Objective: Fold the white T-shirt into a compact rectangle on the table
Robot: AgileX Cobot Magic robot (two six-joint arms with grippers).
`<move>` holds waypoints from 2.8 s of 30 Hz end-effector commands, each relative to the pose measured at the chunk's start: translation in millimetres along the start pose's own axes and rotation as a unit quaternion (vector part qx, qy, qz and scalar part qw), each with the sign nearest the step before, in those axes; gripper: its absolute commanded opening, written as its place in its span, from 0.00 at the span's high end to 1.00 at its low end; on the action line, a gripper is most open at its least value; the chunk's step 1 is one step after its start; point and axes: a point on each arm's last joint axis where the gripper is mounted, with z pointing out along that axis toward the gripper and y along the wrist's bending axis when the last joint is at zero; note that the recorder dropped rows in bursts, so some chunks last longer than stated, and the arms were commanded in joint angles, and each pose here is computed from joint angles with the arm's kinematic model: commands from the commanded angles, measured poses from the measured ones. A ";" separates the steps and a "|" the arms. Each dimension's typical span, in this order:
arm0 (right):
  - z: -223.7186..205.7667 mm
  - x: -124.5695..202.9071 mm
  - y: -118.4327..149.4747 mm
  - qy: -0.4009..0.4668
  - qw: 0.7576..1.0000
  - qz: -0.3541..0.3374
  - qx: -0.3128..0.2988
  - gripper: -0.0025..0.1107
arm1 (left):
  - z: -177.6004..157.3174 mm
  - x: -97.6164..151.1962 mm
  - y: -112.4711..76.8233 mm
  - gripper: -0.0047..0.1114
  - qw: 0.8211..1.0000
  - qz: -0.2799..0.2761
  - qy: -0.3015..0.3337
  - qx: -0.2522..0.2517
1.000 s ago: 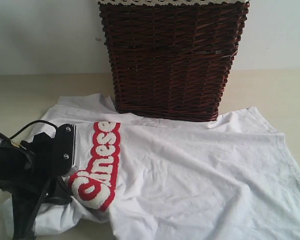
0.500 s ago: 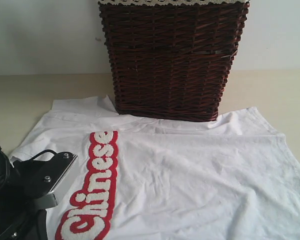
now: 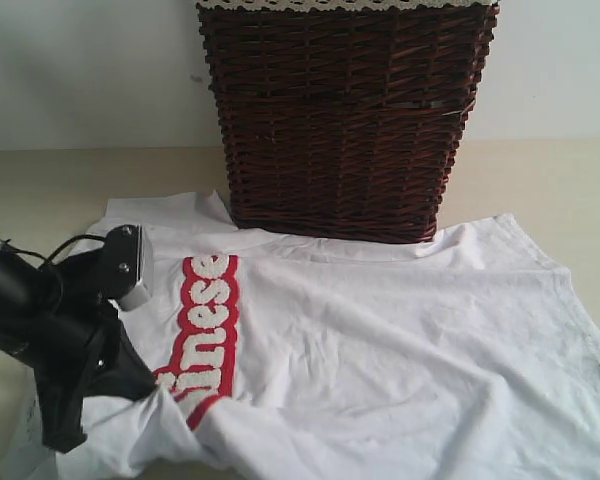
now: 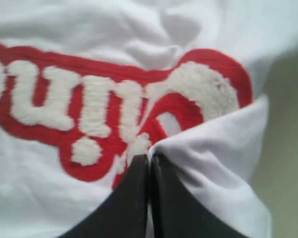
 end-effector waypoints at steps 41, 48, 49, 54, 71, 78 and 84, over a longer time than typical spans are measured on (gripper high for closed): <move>0.2 0.7 0.2 -0.002 1.000 -0.001 -0.001 0.77 | -33.9 -17.4 -35.9 0.48 0.974 -0.161 -0.050 0.154; 0.2 0.7 0.2 -0.002 1.000 -0.001 -0.001 0.77 | -36.8 8.3 -58.7 0.48 0.966 -0.127 0.057 0.217; 0.2 0.7 0.2 -0.002 1.000 -0.001 -0.001 0.77 | -35.8 14.3 -61.3 0.48 0.966 -0.115 0.075 0.218; 0.2 0.7 0.2 -0.002 1.000 -0.001 -0.001 0.77 | -24.7 39.4 -63.4 0.48 0.975 -0.063 0.127 0.169; 0.2 0.7 0.2 -0.002 1.000 -0.001 -0.001 0.77 | -14.5 53.7 -71.0 0.48 0.978 0.050 0.114 0.167; 0.2 0.7 0.2 -0.002 1.000 -0.001 -0.001 0.77 | -4.1 52.0 -62.8 0.49 0.982 0.078 0.089 0.146; 0.2 0.7 0.2 -0.002 1.000 -0.001 -0.001 0.77 | 12.0 60.8 -60.4 0.62 0.976 0.057 0.107 0.182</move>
